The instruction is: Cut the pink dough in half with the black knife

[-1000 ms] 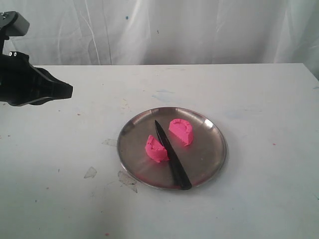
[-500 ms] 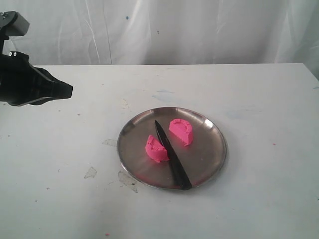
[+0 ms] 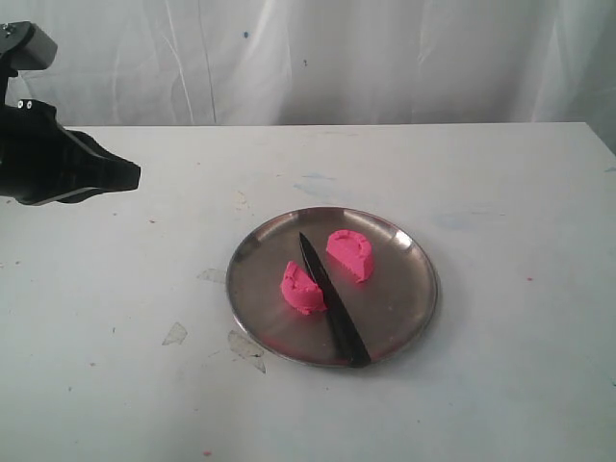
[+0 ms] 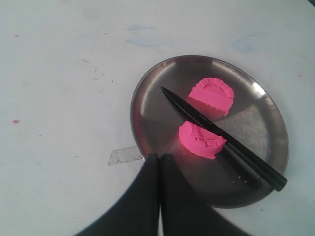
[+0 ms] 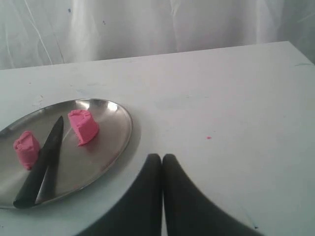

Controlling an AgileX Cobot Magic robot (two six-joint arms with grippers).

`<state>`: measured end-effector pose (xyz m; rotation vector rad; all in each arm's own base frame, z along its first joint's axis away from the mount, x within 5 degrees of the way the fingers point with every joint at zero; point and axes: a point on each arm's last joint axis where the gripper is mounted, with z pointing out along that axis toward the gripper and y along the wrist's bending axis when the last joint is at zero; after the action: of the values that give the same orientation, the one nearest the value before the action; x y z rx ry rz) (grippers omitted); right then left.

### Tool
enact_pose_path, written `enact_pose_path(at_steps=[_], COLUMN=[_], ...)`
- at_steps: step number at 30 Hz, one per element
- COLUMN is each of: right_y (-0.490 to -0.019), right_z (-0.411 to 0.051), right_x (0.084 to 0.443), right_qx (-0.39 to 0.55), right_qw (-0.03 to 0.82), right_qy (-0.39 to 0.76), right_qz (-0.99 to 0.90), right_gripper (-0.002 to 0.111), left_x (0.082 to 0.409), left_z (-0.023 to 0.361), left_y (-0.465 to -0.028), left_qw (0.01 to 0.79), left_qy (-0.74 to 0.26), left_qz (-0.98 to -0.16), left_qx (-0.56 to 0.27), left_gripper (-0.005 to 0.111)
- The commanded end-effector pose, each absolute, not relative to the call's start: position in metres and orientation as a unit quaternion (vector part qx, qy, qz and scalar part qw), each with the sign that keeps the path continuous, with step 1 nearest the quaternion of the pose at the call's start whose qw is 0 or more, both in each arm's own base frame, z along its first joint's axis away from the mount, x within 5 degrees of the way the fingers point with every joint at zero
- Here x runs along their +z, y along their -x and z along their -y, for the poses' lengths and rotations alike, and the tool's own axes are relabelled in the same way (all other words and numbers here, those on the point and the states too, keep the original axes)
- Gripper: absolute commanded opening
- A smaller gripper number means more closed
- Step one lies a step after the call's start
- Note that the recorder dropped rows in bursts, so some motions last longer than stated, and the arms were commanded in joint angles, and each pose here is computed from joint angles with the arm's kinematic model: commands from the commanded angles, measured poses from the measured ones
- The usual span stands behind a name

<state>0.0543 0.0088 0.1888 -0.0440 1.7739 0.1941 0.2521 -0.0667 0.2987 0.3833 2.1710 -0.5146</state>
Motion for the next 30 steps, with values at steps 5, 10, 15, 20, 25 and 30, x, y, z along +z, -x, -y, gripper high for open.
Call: enact_pose_path(at_steps=[5,10,15,20,25,30], right_y=[-0.054,-0.054,-0.054,-0.054,-0.054,-0.054], right_z=[-0.008,-0.008,-0.008,-0.008,-0.008,-0.008], right_x=[0.187,0.187,0.187,0.187,0.187,0.187], right_qx=[0.079,0.079,0.078,0.083,0.083,0.083], right_qw=[0.628,0.628,0.628,0.627,0.627,0.627], right_qy=[0.019,0.019,0.02,0.014,0.014,0.014], right_qz=[-0.774,-0.774,-0.774,-0.774,-0.774,-0.774], right_gripper=[0.0,0.0,0.0,0.0,0.0,0.0], left_x=[0.301,0.314,0.336,0.351,0.338,0.294], left_z=[0.067,0.063,0.06,0.046,0.025,0.019], left_y=[-0.249,-0.234,-0.207,-0.17,-0.134,-0.107], left_qw=[0.426,0.457,0.52,0.601,0.669,0.683], left_qy=[-0.15,-0.153,-0.15,-0.048,-0.045,-0.037], left_qz=[-0.866,-0.853,-0.82,-0.775,-0.736,-0.725], left_qx=[-0.213,-0.203,-0.188,-0.188,-0.09,-0.083], left_gripper=[0.0,0.0,0.0,0.0,0.0,0.0])
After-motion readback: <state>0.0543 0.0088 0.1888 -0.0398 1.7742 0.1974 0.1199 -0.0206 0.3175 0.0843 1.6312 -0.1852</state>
